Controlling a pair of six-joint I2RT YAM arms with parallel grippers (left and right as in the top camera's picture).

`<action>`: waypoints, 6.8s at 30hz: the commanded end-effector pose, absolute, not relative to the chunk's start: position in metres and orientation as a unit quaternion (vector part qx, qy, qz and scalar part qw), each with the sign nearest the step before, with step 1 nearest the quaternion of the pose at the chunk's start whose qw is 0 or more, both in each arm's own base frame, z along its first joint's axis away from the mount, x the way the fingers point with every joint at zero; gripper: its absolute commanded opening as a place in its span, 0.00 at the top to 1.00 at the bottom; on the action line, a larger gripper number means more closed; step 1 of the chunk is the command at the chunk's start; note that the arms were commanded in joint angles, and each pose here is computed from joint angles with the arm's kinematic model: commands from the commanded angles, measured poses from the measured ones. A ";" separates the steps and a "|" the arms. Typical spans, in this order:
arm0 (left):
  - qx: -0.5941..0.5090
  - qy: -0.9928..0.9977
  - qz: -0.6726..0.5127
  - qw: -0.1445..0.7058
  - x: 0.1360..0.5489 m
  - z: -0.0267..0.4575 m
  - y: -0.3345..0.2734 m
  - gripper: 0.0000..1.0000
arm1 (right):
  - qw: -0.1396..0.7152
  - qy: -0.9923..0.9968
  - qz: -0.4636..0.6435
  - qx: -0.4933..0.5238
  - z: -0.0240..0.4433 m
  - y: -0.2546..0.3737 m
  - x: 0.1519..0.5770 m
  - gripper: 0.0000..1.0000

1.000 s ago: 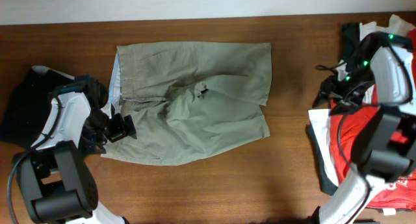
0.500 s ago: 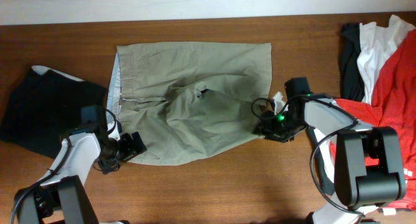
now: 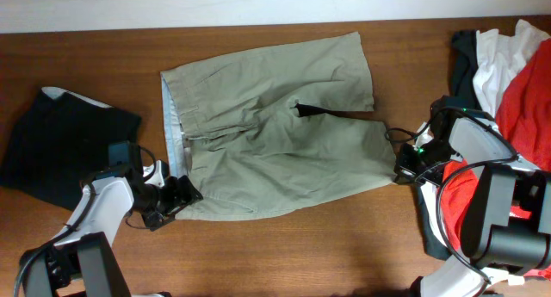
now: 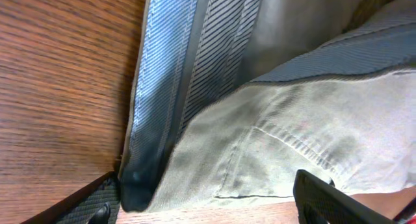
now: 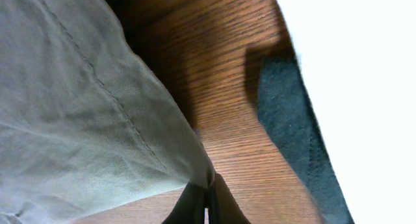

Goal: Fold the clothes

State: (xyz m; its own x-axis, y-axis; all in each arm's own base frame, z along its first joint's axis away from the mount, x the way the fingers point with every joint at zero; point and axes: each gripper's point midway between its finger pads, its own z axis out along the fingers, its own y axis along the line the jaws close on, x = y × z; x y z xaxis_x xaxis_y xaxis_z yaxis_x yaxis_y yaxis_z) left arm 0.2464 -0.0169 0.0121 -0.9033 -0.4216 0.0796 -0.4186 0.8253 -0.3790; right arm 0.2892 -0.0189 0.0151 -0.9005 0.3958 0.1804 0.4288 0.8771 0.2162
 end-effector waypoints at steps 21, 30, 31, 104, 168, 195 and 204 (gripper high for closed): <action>-0.113 0.981 -0.154 0.015 0.202 0.173 -0.022 1.00 | -0.215 -0.954 -0.088 -0.190 0.233 -0.078 0.345 0.96; -0.330 0.927 -0.093 0.150 0.327 0.139 0.029 1.00 | -0.450 -0.885 -0.119 0.006 0.250 0.043 0.525 0.96; -0.341 0.925 -0.094 0.142 0.336 0.127 0.030 1.00 | -0.451 -0.884 -0.124 0.017 0.232 0.056 0.540 0.96; 0.197 0.923 -0.303 0.129 0.363 0.181 -0.302 0.48 | 0.097 -0.988 -0.085 0.081 -0.007 0.064 0.328 0.72; 0.082 0.977 -0.187 0.066 0.469 0.077 -0.150 1.00 | 0.096 -0.980 -0.031 -0.173 0.087 -0.027 0.298 0.46; -0.403 0.894 -0.068 0.180 0.373 0.200 0.304 0.01 | 0.071 -0.983 -0.036 -0.166 0.103 -0.025 0.313 0.11; -0.479 0.878 -0.010 -0.003 0.336 0.144 0.253 0.01 | 0.067 -0.985 -0.036 -0.156 0.102 -0.026 0.314 0.00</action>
State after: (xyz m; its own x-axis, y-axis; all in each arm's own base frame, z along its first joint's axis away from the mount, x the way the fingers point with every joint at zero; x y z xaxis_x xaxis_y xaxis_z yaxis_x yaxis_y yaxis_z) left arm 0.3415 0.2485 0.1539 -0.6203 -0.7842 0.0172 -0.7841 0.6193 -0.0406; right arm 0.3100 -0.0242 0.0961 -0.9368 0.3044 0.1725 0.3176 0.9467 0.0542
